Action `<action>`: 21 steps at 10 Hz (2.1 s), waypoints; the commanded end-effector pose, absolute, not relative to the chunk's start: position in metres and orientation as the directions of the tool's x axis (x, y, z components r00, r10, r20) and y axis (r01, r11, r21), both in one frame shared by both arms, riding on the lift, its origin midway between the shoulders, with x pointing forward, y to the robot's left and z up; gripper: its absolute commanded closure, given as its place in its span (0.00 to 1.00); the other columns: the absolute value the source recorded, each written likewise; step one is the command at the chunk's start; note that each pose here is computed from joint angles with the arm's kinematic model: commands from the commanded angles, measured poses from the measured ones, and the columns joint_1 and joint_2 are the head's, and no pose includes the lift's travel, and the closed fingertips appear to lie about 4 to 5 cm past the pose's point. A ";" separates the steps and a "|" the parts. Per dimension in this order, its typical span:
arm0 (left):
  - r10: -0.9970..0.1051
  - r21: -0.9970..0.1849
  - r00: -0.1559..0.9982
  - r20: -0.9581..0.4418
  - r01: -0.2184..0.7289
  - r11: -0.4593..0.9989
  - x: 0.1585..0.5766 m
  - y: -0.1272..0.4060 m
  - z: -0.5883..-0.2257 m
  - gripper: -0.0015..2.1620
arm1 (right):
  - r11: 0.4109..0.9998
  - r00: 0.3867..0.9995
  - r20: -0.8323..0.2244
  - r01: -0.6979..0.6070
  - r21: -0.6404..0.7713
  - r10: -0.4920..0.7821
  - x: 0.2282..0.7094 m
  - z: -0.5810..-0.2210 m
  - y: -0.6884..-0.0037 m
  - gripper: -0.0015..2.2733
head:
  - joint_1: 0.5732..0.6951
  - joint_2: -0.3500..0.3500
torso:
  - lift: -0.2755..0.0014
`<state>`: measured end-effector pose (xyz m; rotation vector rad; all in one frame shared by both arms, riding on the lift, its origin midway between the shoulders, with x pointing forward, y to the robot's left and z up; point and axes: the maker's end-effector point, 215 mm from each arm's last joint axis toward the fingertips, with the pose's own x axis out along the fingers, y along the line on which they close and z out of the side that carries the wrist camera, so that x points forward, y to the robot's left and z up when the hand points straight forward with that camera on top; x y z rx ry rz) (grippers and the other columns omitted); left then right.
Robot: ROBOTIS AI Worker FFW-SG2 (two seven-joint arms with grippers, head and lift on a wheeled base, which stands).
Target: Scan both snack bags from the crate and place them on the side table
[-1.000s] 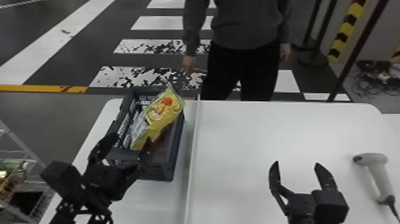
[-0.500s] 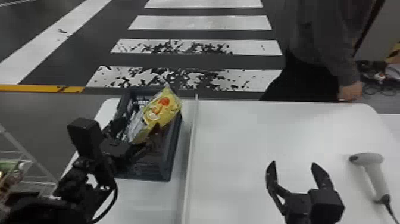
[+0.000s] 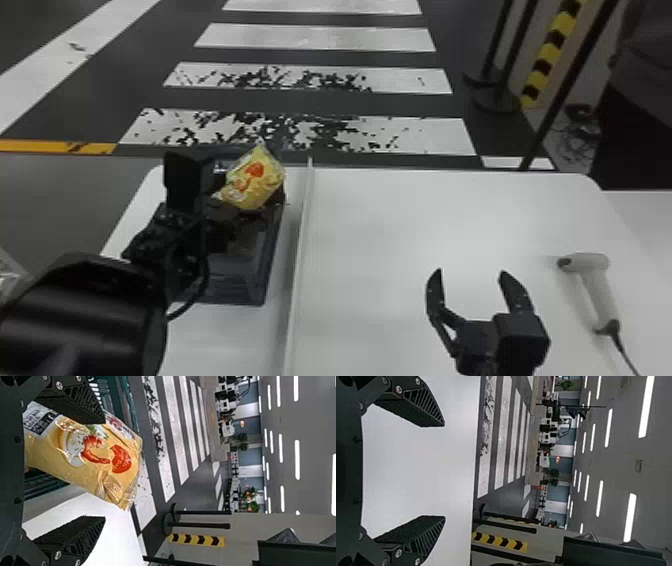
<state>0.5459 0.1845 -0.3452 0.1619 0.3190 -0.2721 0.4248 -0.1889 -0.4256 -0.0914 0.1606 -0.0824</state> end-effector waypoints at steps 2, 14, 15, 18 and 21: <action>-0.197 0.208 0.892 -0.407 0.300 0.931 0.567 0.178 -0.357 0.07 | 0.992 0.982 -0.160 0.089 -0.094 -0.103 0.425 -0.427 -0.197 0.07 | 1.00 0.49 | 0.65; -0.178 0.244 0.814 -0.553 0.362 0.900 0.565 0.177 -0.384 0.99 | 0.991 0.978 -0.169 0.109 -0.080 -0.121 0.423 -0.432 -0.208 0.07 | 1.00 0.43 | 0.65; -0.183 0.239 0.823 -0.538 0.357 0.903 0.560 0.177 -0.372 0.99 | 0.991 0.978 -0.169 0.108 -0.081 -0.121 0.423 -0.432 -0.208 0.07 | 1.00 0.44 | 0.65; -0.131 0.254 0.849 -0.513 0.295 0.921 0.546 0.215 -0.350 0.99 | 0.992 0.980 -0.169 0.096 -0.076 -0.108 0.423 -0.432 -0.199 0.07 | 1.00 0.47 | 0.65; -0.114 0.264 0.865 -0.489 0.271 0.926 0.533 0.229 -0.326 0.99 | 0.993 0.980 -0.169 0.094 -0.077 -0.106 0.423 -0.432 -0.199 0.07 | 1.00 0.54 | 0.65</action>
